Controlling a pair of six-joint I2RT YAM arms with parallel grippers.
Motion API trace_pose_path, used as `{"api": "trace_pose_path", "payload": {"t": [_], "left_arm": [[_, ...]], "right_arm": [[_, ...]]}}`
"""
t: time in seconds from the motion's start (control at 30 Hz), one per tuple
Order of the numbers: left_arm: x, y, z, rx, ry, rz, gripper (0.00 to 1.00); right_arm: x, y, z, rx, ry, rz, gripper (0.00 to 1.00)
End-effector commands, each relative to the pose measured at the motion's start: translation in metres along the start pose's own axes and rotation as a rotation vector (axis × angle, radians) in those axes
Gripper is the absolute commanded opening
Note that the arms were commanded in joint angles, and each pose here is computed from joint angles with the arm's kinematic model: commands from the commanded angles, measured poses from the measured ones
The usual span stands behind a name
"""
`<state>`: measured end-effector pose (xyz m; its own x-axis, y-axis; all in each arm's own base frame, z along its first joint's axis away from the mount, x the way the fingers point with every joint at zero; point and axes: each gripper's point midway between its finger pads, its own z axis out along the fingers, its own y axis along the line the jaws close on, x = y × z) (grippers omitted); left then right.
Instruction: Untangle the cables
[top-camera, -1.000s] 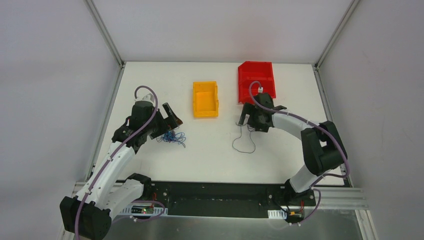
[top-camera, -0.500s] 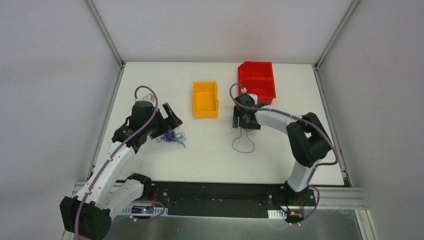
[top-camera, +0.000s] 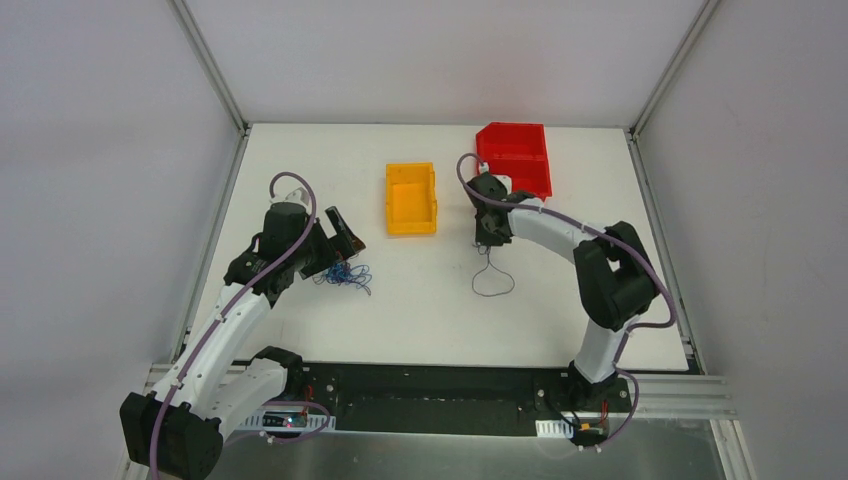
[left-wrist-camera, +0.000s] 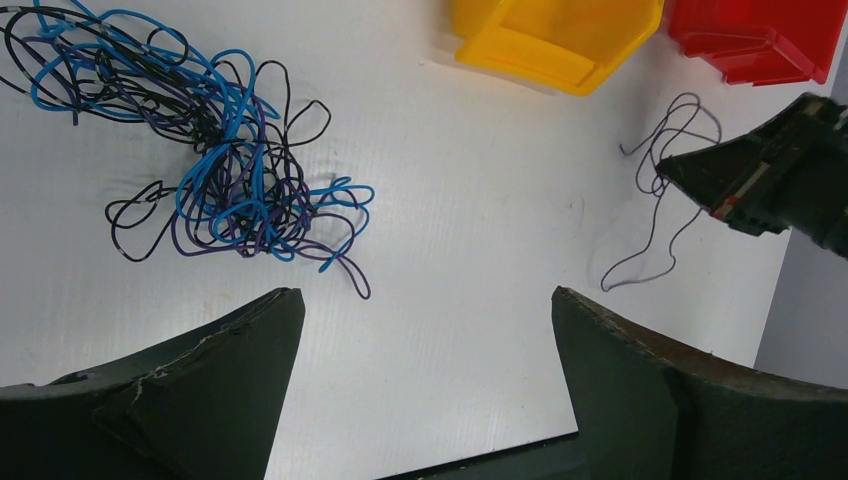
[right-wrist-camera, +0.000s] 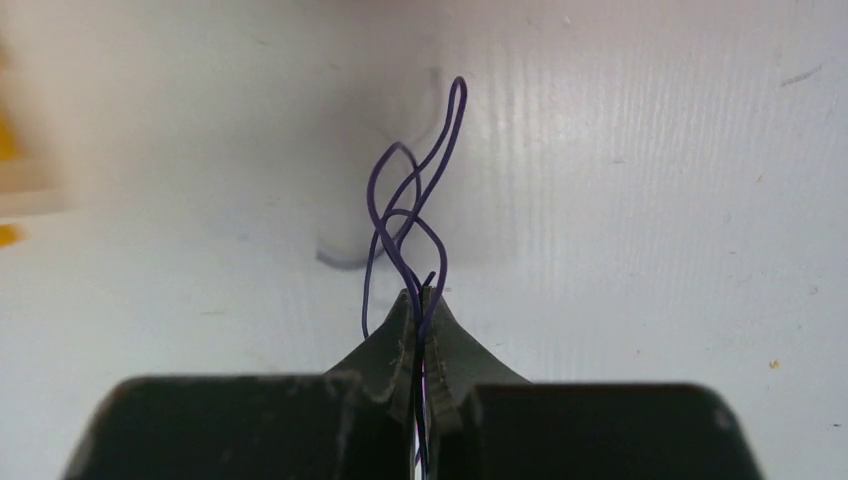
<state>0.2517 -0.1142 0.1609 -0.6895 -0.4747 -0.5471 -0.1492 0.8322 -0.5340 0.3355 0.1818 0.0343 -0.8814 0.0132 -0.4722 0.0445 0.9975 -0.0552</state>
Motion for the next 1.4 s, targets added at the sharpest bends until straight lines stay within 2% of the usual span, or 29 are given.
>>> {"api": "trace_pose_path", "payload": {"t": [0.0,0.2,0.4,0.5,0.63,0.83,1.1,1.37], "left_arm": [[-0.003,-0.007,-0.001,0.035,-0.013,0.04,0.99],[-0.004,-0.012,-0.003,0.054,-0.008,0.04,0.99],[-0.003,-0.014,-0.008,0.074,-0.015,0.045,0.99],[-0.002,-0.015,-0.01,0.085,-0.015,0.046,0.99],[-0.002,-0.015,-0.01,0.084,-0.013,0.045,0.99],[-0.003,-0.017,-0.008,0.082,-0.01,0.042,0.99],[-0.002,-0.013,-0.002,0.06,0.007,0.047,0.99],[-0.004,-0.016,0.001,0.062,0.019,0.053,0.99]], "right_arm": [[-0.085,0.028,-0.084,-0.229,-0.191,0.047,0.0],[-0.172,0.016,-0.113,-0.293,-0.338,0.152,0.0],[-0.269,-0.01,-0.102,-0.256,-0.708,0.254,0.0],[-0.307,-0.021,-0.093,-0.26,-0.842,0.297,0.0],[-0.338,-0.028,-0.068,-0.277,-0.847,0.318,0.0],[-0.337,-0.045,-0.041,-0.244,-0.86,0.335,0.0],[-0.283,-0.07,-0.024,-0.185,-0.867,0.295,0.0],[-0.225,-0.088,-0.008,-0.114,-0.788,0.273,0.0]]}}
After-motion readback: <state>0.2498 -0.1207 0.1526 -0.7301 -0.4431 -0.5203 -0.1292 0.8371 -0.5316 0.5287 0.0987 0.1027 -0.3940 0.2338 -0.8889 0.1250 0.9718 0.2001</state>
